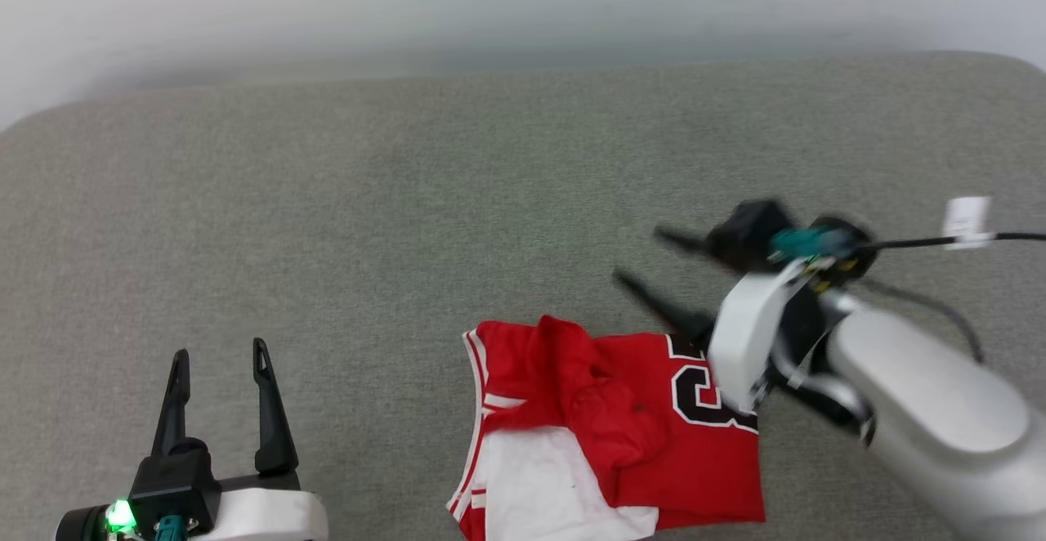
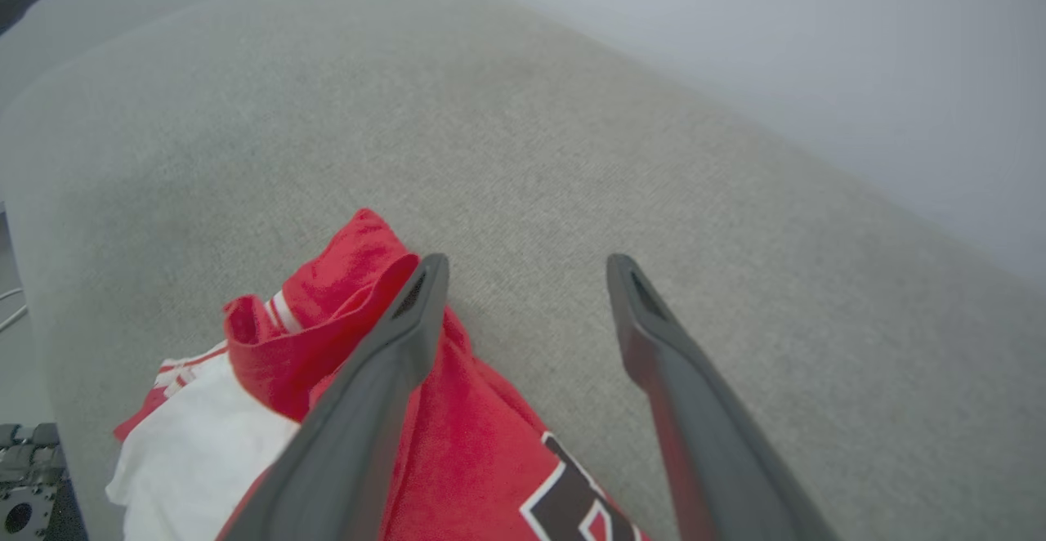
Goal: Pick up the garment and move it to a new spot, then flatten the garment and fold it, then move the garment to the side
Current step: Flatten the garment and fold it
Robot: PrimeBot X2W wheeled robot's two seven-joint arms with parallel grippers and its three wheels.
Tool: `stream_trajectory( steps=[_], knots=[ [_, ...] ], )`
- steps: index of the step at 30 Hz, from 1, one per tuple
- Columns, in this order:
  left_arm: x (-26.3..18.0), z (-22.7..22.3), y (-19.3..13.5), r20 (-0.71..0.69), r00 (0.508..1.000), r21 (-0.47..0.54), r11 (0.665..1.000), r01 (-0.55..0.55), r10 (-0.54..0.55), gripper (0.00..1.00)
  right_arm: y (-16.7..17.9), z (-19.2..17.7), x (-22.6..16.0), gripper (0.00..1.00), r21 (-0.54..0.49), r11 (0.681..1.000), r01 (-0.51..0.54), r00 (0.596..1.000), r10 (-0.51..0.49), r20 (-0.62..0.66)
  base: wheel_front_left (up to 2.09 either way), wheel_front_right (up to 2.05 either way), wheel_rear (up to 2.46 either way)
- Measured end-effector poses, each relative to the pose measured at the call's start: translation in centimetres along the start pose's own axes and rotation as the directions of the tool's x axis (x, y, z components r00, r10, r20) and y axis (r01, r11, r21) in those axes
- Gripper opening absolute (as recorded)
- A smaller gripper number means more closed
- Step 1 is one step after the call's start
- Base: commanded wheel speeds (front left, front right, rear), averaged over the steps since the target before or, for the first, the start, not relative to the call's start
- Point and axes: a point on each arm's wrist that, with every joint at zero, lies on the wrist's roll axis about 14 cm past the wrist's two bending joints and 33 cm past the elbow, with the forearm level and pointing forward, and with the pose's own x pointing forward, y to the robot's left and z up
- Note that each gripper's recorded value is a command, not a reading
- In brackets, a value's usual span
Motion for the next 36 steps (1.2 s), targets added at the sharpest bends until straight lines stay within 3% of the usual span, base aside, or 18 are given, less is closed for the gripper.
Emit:
stream_trajectory(
  steps=[3,7,12,18,23,36],
  knots=[
    [-0.1,0.4,-0.5,0.011,1.0,-0.009,1.0,0.019,-0.019,1.0,-4.2,4.5,-2.3,1.0,-0.034,0.987,0.155,0.966,-0.144,0.213,0.0,0.0,0.0],
    [-0.3,1.0,-1.0,0.028,0.999,-0.017,0.999,0.035,-0.035,1.0,-7.7,6.8,-6.1,1.0,-0.009,0.944,0.33,0.859,-0.297,0.416,0.0,0.0,0.0],
    [-0.8,1.4,-1.2,0.037,0.998,-0.022,0.999,0.043,-0.042,1.0,-9.9,7.1,-10.1,1.0,0.047,0.871,0.489,0.737,-0.441,0.511,0.0,0.0,0.0],
    [-1.6,1.2,-0.9,0.027,0.999,-0.027,0.999,0.037,-0.037,1.0,-9.2,6.0,-13.5,1.0,0.158,0.806,0.571,0.624,-0.551,0.554,0.0,0.0,0.0],
    [-2.2,1.1,-0.5,0.02,0.999,-0.025,0.999,0.027,-0.027,1.0,-7.7,3.9,-15.1,1.0,0.223,0.769,0.599,0.586,-0.612,0.531,0.0,0.0,0.0],
    [-3.9,0.8,-0.5,0.002,0.999,-0.025,0.999,0.044,-0.044,1.0,-4.7,-2.1,-17.0,1.0,0.321,0.714,0.622,0.593,-0.697,0.402,0.0,0.0,0.0]
  ],
)
